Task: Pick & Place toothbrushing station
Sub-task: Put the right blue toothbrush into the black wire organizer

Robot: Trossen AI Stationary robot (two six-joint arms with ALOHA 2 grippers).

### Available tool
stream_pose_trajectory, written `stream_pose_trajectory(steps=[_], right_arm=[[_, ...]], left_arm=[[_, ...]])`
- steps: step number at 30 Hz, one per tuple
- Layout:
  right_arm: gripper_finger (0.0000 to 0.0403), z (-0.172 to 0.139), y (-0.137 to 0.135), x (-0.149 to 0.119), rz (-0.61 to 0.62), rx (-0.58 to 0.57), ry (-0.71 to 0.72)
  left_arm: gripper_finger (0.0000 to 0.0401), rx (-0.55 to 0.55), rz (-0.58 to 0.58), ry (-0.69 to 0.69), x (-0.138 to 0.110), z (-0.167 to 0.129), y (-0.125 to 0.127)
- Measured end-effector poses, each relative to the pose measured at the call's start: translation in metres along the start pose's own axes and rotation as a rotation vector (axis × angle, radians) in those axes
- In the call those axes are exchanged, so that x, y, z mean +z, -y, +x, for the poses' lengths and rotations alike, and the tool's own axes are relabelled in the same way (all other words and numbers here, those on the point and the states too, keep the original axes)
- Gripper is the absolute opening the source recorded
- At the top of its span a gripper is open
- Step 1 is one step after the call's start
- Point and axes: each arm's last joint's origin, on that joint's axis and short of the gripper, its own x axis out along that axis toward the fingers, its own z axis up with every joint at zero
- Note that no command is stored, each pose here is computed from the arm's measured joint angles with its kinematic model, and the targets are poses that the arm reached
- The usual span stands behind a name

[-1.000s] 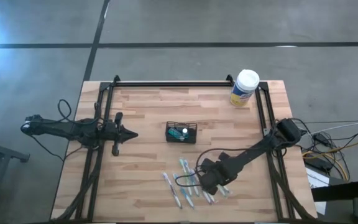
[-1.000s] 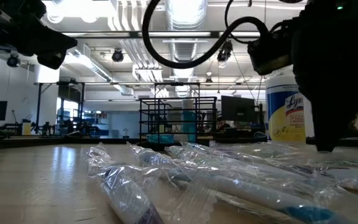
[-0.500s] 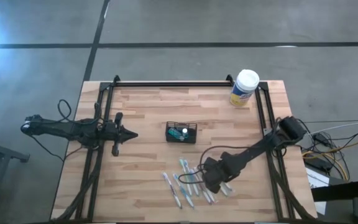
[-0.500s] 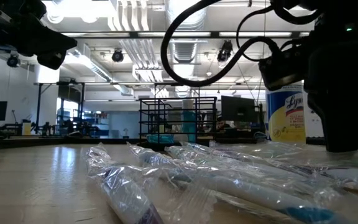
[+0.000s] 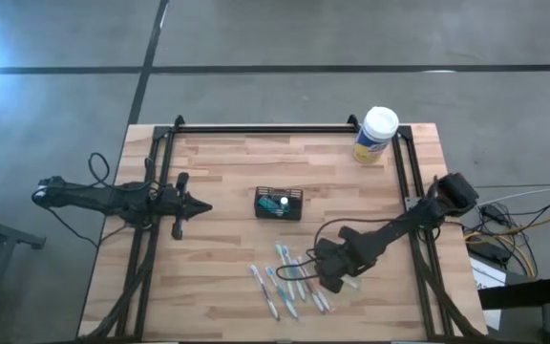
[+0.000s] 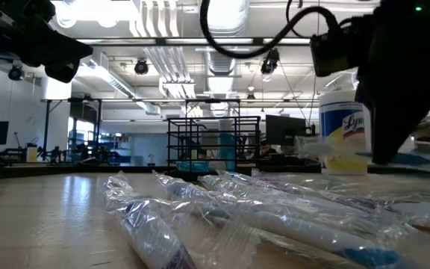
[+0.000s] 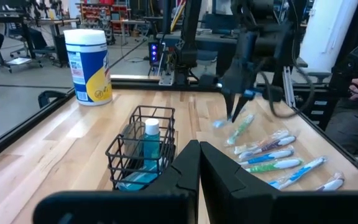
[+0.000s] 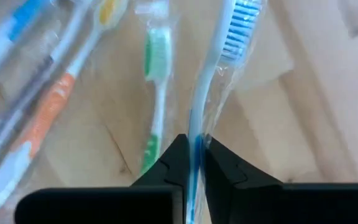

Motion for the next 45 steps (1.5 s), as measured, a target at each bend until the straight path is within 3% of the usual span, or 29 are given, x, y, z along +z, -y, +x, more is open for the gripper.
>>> stream_pose_trajectory(steps=[6,11,17,22,28,33,38,45], right_arm=[[0.0024,-0.026,0.006,0.002,-0.003,0.035,0.107],[0.0024,-0.058,0.01,-0.002,-0.062,0.019,0.345],[0.0024,-0.107,0.024,-0.011,-0.2,0.19,0.647],[0.0023,-0.137,0.054,-0.02,-0.3,0.33,0.939],[0.0023,-0.122,0.108,-0.035,-0.219,0.422,1.203],[0.0023,-0.099,0.14,-0.054,-0.154,0.523,1.313],[0.0023,-0.082,0.156,-0.069,-0.141,0.546,1.387],[0.0023,-0.067,0.161,-0.077,-0.173,0.517,1.386]], left_arm=[[0.0012,0.0,0.001,-0.002,0.0,0.0,0.0],[0.0012,0.0,0.001,-0.003,0.0,0.0,0.0],[0.0012,0.0,0.001,-0.003,0.0,0.0,0.0],[0.0012,0.0,0.001,-0.004,0.0,0.0,0.0],[0.0012,0.0,0.006,-0.007,-0.001,0.0,0.0],[0.0012,0.0,0.016,-0.009,-0.001,0.0,0.0],[0.0012,0.0,0.017,-0.009,-0.001,0.0,0.0],[0.0012,0.001,0.016,-0.008,-0.001,0.0,0.0]])
